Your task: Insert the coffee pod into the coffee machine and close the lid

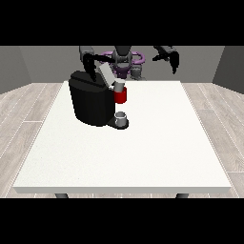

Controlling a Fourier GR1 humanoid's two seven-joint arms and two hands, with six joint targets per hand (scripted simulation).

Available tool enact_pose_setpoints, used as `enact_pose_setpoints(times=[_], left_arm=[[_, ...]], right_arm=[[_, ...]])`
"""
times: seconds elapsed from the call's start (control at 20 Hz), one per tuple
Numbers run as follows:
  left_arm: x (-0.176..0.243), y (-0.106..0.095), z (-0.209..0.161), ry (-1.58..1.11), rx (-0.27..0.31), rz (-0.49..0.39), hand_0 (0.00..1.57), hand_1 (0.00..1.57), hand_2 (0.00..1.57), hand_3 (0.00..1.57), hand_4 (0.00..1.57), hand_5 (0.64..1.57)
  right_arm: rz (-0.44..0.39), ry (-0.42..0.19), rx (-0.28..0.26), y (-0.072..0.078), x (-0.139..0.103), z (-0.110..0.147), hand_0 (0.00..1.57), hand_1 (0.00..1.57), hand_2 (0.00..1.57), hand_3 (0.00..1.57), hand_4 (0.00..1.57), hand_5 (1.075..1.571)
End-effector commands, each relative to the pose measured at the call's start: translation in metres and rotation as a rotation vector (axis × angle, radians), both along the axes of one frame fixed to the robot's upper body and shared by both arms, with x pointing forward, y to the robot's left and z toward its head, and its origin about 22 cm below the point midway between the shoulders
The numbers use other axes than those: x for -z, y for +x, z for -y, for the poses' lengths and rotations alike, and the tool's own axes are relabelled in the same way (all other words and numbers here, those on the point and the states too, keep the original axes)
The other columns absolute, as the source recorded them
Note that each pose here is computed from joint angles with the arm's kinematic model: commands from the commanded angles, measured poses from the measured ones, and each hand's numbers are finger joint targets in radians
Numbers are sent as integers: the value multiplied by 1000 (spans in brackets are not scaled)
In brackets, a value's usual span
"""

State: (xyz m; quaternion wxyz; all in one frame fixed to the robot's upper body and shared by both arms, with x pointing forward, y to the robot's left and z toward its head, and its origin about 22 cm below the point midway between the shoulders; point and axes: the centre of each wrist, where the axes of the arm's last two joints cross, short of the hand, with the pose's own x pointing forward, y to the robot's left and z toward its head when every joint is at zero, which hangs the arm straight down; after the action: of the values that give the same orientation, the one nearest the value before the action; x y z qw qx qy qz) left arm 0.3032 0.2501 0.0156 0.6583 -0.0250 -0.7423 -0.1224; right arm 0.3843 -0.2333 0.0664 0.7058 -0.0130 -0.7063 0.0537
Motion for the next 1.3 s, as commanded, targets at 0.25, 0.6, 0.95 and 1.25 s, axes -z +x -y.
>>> enact_pose_setpoints(times=[0.25,0.6,0.95,1.25], left_arm=[[-5,-6,2,34,-51,9,0,0,0,0,347,1571],[-3,-6,-19,23,-42,-2,0,0,0,0,372,1571],[-11,-3,-1,65,11,33,0,0,0,0,319,1571],[-16,2,11,49,49,66,0,0,0,0,331,1571]], right_arm=[[48,-37,-37,16,-21,-29,0,0,0,0,129,1571],[87,-128,-96,28,-58,-43,0,0,0,0,118,1571],[148,-150,-120,32,-80,-59,0,0,0,0,0,1571],[226,-249,-139,33,-105,-60,0,0,0,0,102,1571]])
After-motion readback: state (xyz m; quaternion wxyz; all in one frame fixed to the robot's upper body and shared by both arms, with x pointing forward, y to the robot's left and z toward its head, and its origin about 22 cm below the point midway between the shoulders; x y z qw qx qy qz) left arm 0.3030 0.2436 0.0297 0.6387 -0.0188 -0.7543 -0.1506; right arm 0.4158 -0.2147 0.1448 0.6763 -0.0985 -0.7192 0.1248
